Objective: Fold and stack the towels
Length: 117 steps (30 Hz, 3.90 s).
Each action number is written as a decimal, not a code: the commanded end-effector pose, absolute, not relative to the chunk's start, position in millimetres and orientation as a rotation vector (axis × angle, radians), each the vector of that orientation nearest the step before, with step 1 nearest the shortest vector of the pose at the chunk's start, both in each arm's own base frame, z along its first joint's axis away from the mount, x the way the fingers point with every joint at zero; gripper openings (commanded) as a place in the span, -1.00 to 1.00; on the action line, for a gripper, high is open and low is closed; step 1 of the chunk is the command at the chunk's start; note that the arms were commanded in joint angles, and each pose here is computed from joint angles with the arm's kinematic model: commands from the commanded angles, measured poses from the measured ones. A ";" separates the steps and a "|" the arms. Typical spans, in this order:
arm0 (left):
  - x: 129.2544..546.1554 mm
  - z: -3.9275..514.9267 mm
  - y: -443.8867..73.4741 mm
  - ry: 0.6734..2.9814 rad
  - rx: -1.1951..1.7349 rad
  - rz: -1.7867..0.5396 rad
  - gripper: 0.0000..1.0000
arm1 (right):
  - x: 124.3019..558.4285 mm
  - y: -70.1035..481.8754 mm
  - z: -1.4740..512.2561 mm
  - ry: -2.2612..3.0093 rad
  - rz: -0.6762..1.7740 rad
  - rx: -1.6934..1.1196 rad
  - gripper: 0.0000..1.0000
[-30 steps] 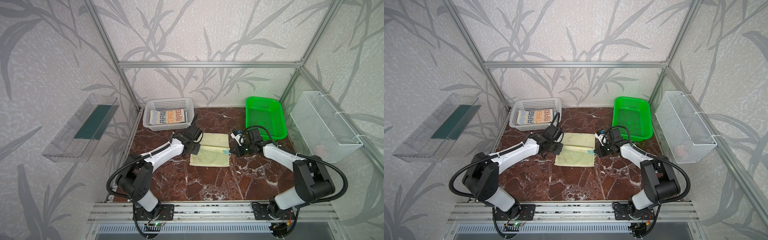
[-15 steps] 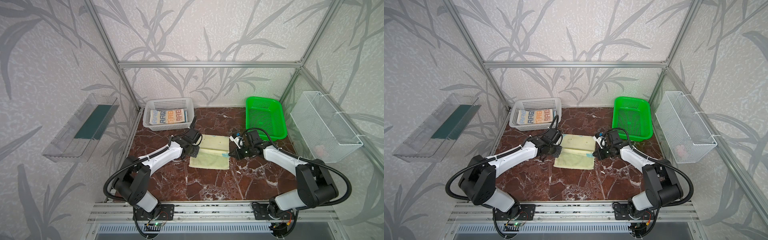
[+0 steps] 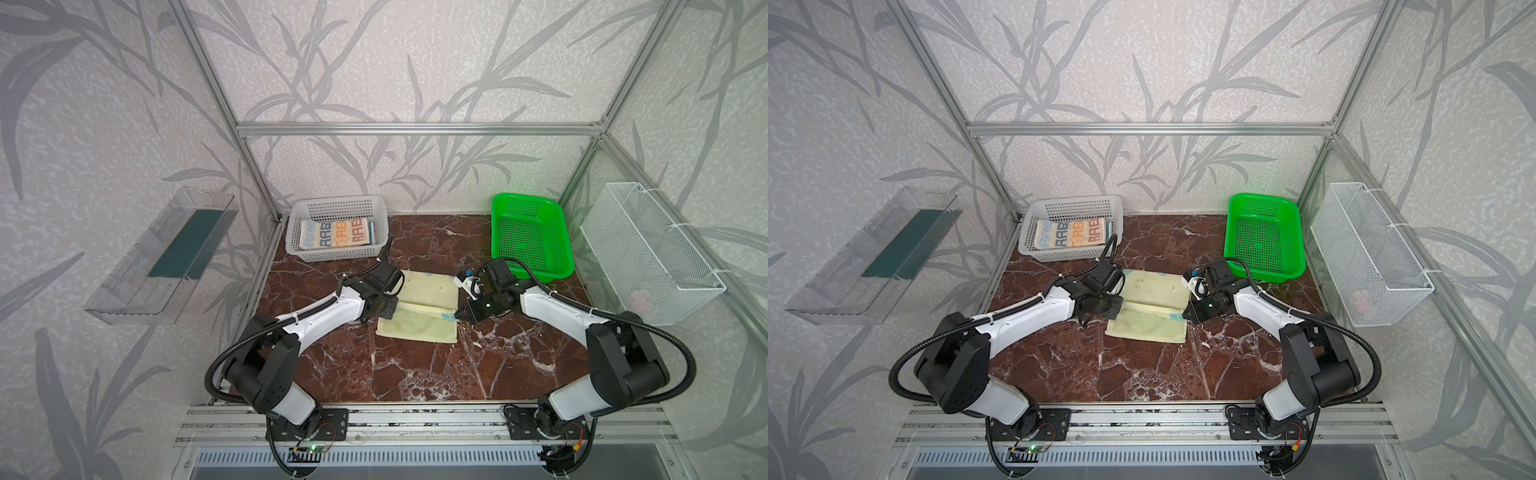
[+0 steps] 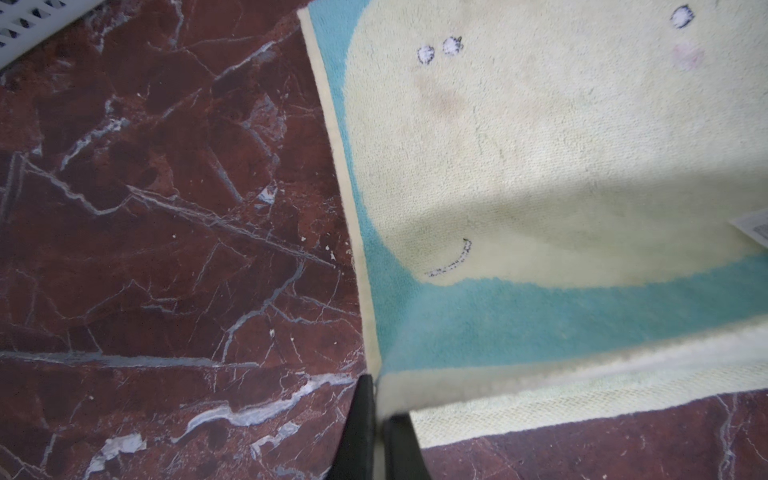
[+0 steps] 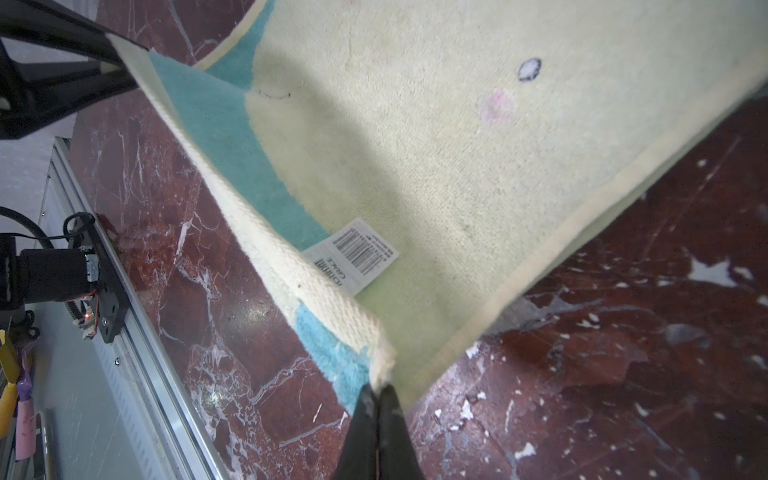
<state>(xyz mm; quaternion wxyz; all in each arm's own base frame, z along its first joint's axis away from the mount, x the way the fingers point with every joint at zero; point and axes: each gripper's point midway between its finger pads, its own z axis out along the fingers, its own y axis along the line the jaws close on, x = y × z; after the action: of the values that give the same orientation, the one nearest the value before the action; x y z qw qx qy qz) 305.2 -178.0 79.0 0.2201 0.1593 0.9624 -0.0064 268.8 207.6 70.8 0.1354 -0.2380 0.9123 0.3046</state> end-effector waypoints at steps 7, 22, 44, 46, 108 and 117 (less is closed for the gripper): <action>287.9 44.3 -173.5 2.749 0.448 0.035 -0.70 | 253.0 208.8 45.5 2.851 0.868 -0.684 -0.98; 286.5 73.0 -128.6 2.694 0.266 0.296 0.20 | 232.8 197.7 60.4 2.860 0.769 -0.704 -0.25; 384.0 110.6 -178.7 2.544 0.341 0.248 0.57 | 351.9 199.7 94.0 2.661 0.569 -0.531 -0.15; 397.6 109.1 -183.2 2.549 0.331 0.223 0.57 | 362.9 195.1 88.0 2.674 0.560 -0.514 -0.14; 487.6 67.8 -203.1 2.522 0.706 0.180 0.44 | 440.8 180.0 54.7 2.681 0.476 -0.798 -0.23; 478.8 45.8 -199.1 2.568 0.720 0.194 0.39 | 431.1 186.1 50.1 2.686 0.524 -0.865 -0.23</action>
<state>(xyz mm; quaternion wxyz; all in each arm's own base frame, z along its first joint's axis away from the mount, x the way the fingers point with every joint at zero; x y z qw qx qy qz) 484.3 -204.2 62.1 0.2519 0.2529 0.9320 0.0636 436.6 182.0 40.2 0.1356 -0.2836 0.9345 0.1671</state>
